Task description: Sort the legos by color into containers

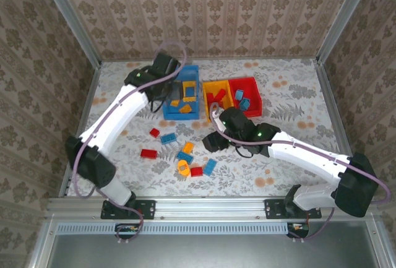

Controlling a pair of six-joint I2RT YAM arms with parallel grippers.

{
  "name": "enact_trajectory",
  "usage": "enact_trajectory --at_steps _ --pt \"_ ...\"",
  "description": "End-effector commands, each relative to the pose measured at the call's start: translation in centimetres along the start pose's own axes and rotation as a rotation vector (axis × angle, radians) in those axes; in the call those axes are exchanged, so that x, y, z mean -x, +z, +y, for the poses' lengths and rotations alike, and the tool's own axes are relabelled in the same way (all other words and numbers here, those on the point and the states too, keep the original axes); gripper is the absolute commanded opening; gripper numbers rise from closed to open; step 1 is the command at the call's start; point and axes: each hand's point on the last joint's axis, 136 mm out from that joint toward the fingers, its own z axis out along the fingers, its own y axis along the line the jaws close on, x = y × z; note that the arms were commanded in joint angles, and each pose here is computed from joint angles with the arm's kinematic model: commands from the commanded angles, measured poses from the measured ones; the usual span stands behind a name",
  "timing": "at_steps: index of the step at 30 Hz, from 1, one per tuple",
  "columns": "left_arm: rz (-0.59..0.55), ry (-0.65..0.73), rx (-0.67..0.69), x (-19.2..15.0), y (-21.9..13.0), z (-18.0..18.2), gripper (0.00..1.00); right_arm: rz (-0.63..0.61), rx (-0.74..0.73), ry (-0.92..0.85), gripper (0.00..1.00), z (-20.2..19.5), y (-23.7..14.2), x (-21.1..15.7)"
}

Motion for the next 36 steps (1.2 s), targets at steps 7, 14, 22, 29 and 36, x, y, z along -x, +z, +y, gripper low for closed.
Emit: enact_trajectory --at_steps 7,14,22,29,36 --pt "0.019 0.298 -0.369 -12.1 -5.2 -2.2 0.67 0.365 -0.183 0.519 0.67 -1.5 1.3 -7.1" --pt "-0.012 0.357 -0.483 -15.7 -7.7 -2.1 0.69 0.399 -0.289 0.920 0.68 -0.8 3.9 -8.8" --pt "-0.039 0.377 -0.535 -16.4 -8.9 -2.4 0.69 0.329 -0.316 1.141 0.71 0.7 7.8 -9.7" --pt "-0.058 0.371 -0.556 -16.1 -9.0 -3.0 0.69 0.345 -0.395 1.207 0.62 0.0 8.5 -11.5" --pt "-0.055 0.370 -0.559 -16.1 -9.1 -3.2 0.69 0.394 -0.403 1.206 0.55 0.6 10.2 -12.1"
